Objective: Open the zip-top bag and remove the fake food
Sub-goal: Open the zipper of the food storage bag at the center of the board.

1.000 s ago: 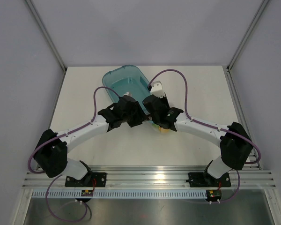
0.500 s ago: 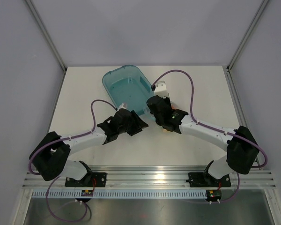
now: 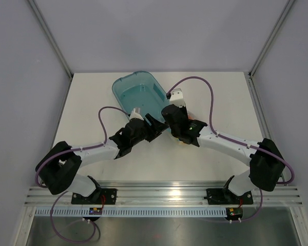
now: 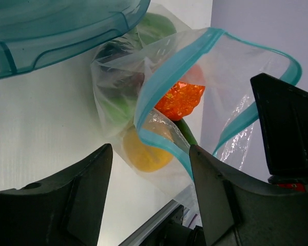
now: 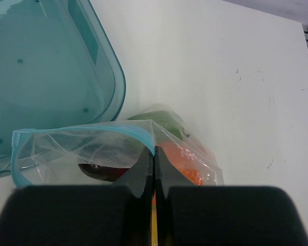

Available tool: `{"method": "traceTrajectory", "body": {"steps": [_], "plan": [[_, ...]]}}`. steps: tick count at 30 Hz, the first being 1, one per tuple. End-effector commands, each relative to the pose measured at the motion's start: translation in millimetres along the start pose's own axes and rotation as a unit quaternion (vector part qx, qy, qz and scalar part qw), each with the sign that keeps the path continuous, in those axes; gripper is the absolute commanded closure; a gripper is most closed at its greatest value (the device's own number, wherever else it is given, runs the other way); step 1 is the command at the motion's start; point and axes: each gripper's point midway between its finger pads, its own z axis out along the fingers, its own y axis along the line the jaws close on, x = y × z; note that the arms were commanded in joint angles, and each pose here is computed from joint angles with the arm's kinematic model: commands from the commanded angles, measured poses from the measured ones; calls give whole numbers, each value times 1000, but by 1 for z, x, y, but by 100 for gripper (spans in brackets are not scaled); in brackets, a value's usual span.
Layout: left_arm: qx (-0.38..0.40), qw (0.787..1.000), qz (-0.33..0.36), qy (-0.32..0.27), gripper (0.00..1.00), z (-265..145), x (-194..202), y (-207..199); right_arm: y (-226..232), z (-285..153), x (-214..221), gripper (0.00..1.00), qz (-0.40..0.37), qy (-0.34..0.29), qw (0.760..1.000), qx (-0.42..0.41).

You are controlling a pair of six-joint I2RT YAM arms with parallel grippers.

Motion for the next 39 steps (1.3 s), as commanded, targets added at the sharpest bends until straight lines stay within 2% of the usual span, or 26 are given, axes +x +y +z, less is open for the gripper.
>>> {"method": "traceTrajectory", "body": {"steps": [1, 10, 19, 26, 32, 35, 38, 39], "plan": [[44, 999, -24, -21, 36, 6, -8, -27, -2, -7, -18, 100, 38, -25, 999, -10], [24, 997, -39, -55, 38, 1, -17, -29, 2, -5, -17, 100, 32, -22, 999, -14], [21, 996, -62, -52, 43, 16, -12, -27, 5, -4, -18, 100, 35, -25, 999, -17], [20, 997, -62, -38, 60, 30, -6, -29, 8, -2, -16, 100, 32, -21, 999, -16], [10, 997, -62, -45, 67, 34, -5, -24, 10, -2, -16, 100, 34, -21, 999, -20], [6, 997, -66, -48, 74, 37, -5, -20, 9, -3, -17, 100, 35, -21, 999, -20], [7, 996, -66, -51, 86, 39, -6, -21, 9, -3, -16, 100, 36, -22, 999, -21], [6, 997, -65, -51, 93, 39, -6, -21, 9, -3, -17, 100, 36, -22, 999, -21]]}}
